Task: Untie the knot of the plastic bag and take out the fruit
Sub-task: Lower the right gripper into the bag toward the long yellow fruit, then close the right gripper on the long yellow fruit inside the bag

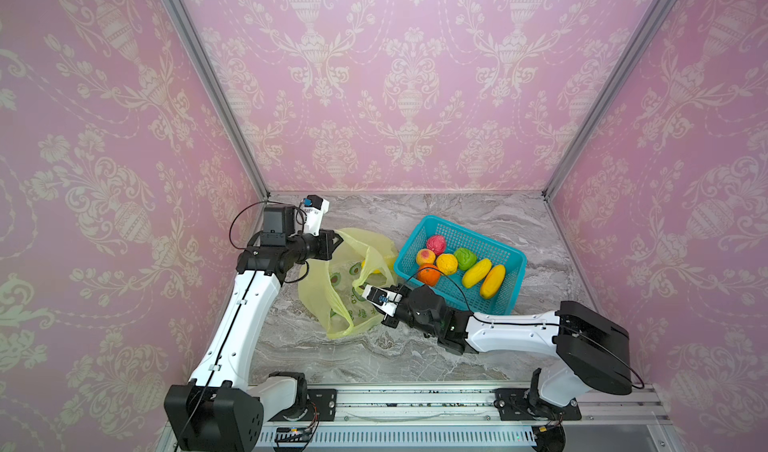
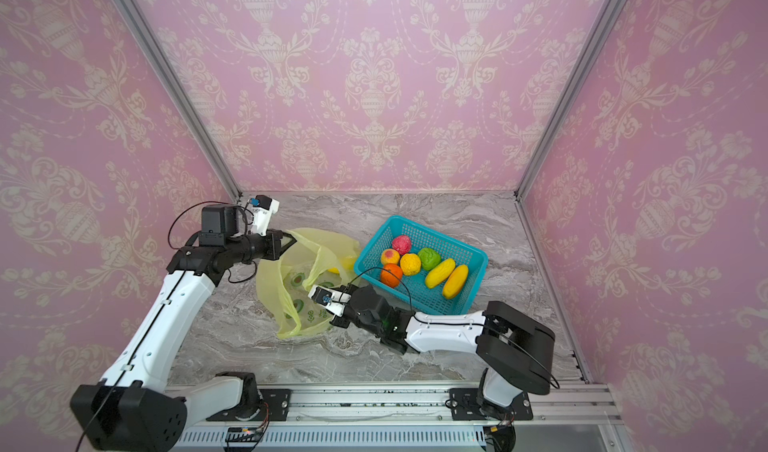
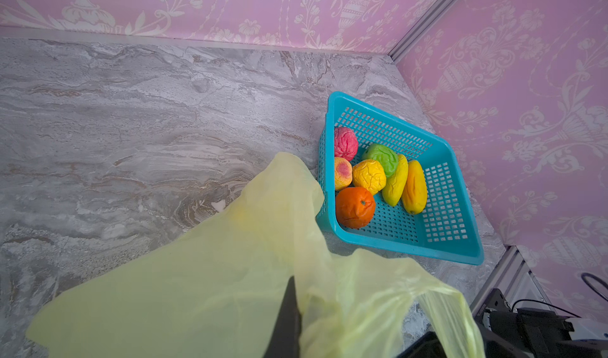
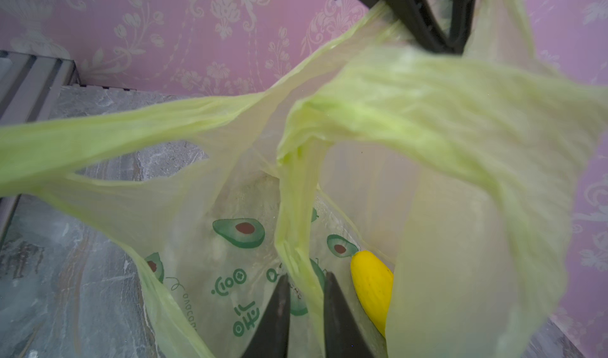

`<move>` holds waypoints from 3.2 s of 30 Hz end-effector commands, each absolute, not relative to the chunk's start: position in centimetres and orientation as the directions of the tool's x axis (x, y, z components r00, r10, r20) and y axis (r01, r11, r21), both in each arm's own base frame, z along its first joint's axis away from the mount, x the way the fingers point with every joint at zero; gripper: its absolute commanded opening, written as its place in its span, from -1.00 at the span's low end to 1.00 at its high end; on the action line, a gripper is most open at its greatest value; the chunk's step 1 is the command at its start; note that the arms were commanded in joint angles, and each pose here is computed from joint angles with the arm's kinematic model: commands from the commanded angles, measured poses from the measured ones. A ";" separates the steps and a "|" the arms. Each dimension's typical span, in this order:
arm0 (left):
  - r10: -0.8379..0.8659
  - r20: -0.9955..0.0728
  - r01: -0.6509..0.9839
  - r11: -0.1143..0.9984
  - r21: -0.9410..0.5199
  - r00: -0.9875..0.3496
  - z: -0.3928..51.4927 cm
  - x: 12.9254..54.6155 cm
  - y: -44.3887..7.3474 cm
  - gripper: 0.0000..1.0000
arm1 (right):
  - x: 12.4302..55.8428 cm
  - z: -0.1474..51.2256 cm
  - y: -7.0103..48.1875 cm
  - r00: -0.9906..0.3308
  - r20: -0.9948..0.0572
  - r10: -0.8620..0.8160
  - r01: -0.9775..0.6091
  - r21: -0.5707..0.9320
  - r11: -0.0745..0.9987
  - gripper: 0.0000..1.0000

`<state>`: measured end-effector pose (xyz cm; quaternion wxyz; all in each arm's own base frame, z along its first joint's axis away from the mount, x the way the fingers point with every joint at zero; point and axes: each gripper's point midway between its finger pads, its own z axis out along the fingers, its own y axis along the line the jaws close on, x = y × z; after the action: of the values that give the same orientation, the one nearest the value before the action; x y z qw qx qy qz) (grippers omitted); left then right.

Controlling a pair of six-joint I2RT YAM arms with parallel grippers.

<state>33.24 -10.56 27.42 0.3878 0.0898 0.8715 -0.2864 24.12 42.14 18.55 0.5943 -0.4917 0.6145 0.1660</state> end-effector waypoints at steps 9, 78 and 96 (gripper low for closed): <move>-0.079 -0.748 0.393 0.812 -0.432 -0.659 28.7 33.1 -10.5 -1.00 | 28.5 14.3 44.3 0.103 -0.802 -0.588 -0.743 -0.455 0.490 -0.68; 0.111 -0.872 0.572 0.793 -0.212 -0.477 31.9 28.4 -14.0 -1.00 | 41.8 5.0 41.5 -0.287 -0.345 -0.894 -0.413 -0.798 0.440 -0.18; 0.107 -0.855 0.546 0.807 -0.223 -0.508 30.9 29.2 -13.8 -1.00 | 37.7 10.7 43.1 -0.224 -0.586 -0.779 -0.530 -0.597 0.602 -0.81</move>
<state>29.08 -14.08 30.24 0.4501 0.1973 0.8344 -0.2496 38.60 42.04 8.77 0.4365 -0.4395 0.7613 -0.1916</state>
